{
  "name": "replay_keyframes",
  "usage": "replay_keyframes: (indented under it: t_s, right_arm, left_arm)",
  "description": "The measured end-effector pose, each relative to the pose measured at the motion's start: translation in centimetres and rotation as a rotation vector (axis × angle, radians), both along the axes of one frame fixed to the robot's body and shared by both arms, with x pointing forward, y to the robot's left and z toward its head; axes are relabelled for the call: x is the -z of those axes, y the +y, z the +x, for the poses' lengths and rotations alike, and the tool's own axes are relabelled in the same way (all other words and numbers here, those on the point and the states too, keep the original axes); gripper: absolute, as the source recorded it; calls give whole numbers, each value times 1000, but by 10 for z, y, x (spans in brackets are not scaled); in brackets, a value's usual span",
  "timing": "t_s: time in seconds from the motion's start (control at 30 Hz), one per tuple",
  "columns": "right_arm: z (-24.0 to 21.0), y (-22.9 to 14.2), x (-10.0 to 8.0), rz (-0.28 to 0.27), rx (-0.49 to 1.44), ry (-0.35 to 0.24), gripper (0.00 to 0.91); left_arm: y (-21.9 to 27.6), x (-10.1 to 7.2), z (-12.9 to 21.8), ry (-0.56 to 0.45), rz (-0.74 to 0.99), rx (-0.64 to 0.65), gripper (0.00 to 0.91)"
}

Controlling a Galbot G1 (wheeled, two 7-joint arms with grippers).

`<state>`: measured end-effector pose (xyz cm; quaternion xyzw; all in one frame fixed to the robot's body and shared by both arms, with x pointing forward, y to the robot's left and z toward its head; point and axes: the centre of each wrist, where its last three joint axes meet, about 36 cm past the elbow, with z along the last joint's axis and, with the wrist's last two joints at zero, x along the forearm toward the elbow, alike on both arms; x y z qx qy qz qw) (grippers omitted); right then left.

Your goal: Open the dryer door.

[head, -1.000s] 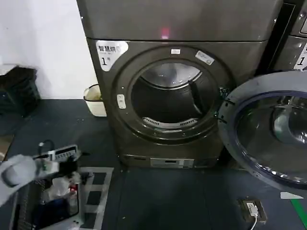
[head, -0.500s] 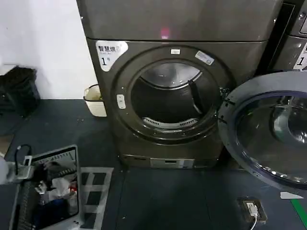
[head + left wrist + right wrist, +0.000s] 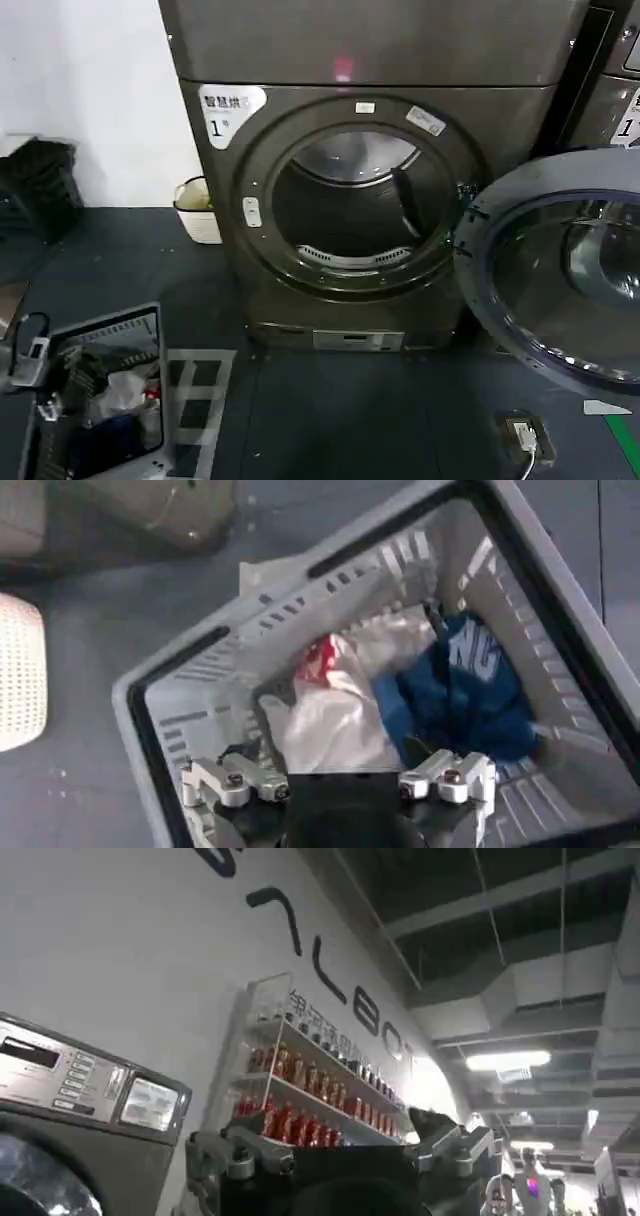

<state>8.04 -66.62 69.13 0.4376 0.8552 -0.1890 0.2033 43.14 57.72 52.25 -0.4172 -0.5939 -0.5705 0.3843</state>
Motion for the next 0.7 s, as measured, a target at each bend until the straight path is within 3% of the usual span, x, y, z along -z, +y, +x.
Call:
replay_keyframes:
  t_s: [0.7]
  right_arm:
    - [5,1,5,4,-15,1,907]
  left_arm:
    - [16,-6,0,-10,44,-9,907]
